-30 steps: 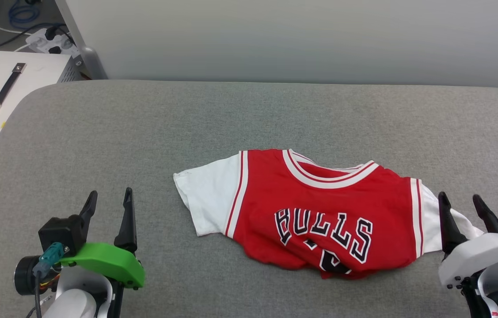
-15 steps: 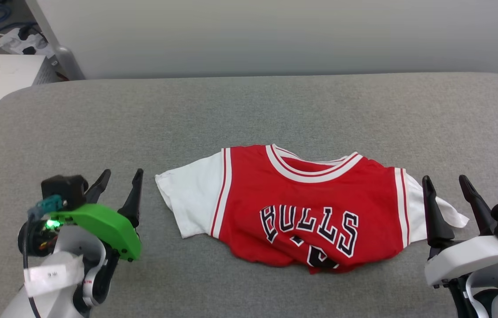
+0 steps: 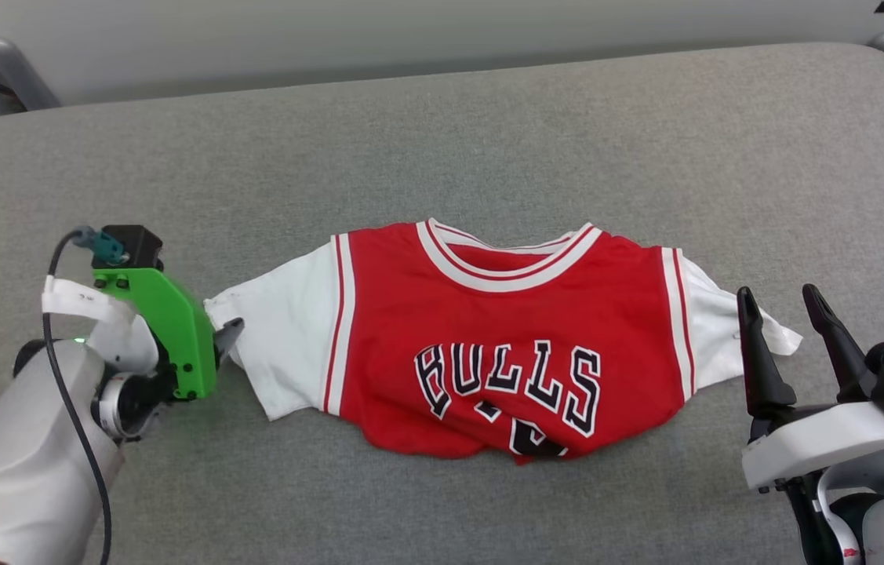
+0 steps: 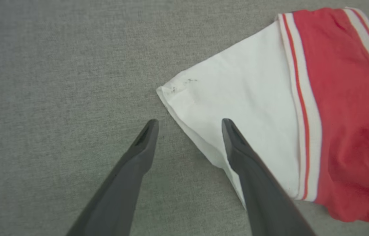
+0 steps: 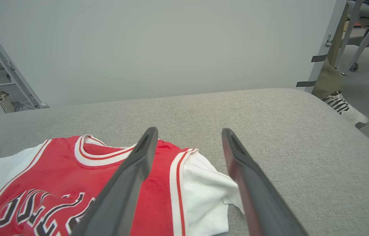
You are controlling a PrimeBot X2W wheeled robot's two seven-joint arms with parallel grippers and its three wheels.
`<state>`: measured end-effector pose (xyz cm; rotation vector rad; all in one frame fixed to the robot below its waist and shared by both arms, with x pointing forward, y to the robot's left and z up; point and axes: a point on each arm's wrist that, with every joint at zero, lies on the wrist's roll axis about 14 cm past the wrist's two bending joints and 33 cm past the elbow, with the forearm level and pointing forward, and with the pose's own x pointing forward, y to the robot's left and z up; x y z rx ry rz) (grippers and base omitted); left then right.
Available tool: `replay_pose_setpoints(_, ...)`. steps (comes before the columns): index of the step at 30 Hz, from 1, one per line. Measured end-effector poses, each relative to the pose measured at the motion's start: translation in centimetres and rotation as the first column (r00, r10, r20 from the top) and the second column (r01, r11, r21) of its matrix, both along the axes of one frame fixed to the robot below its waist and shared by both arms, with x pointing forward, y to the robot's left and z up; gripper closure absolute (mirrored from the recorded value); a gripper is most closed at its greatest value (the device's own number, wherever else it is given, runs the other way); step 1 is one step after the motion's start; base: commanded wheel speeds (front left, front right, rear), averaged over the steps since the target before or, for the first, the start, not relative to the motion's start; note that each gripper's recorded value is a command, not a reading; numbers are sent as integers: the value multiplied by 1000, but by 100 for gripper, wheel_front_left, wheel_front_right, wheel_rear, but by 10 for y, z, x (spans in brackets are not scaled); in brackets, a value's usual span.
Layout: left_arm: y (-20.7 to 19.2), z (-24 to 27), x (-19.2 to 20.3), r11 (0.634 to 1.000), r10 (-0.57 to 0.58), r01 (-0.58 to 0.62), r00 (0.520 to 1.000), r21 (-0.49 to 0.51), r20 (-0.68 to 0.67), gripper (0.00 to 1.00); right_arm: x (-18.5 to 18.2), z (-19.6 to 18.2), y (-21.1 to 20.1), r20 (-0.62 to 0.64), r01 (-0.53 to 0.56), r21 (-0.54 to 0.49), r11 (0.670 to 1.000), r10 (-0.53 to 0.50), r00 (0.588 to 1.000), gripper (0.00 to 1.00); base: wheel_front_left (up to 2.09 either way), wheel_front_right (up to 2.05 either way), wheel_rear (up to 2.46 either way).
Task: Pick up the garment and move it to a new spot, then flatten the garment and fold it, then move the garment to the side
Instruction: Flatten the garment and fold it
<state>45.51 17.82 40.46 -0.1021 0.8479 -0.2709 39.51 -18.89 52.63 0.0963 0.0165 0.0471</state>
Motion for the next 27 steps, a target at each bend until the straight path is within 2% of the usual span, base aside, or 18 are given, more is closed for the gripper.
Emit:
replay_pose_setpoints(11,6,-51,13,997,-16,36,956,61,-294,0,8,-28,-15,-74,44,-4,999,-44,996,0,0,0,0)
replay_pose_setpoints(17,0,-58,11,998,-28,50,921,47,-388,1,9,-35,-21,-93,62,-7,998,-62,994,0,0,0,0)
replay_pose_setpoints(18,0,-59,11,997,-29,53,919,50,-393,52,10,-35,-22,-93,63,-7,998,-63,994,0,0,0,0)
replay_pose_setpoints(19,-1,-59,10,997,-28,52,919,51,-394,84,10,-36,-22,-94,63,-8,998,-64,994,0,0,0,0)
replay_pose_setpoints(20,-1,-59,10,997,-28,53,919,51,-394,100,10,-36,-22,-95,64,-7,998,-65,993,0,0,0,0)
replay_pose_setpoints(27,-11,-55,7,997,-45,65,935,46,-351,100,8,-41,-34,-123,99,-6,995,-99,987,0,0,0,0)
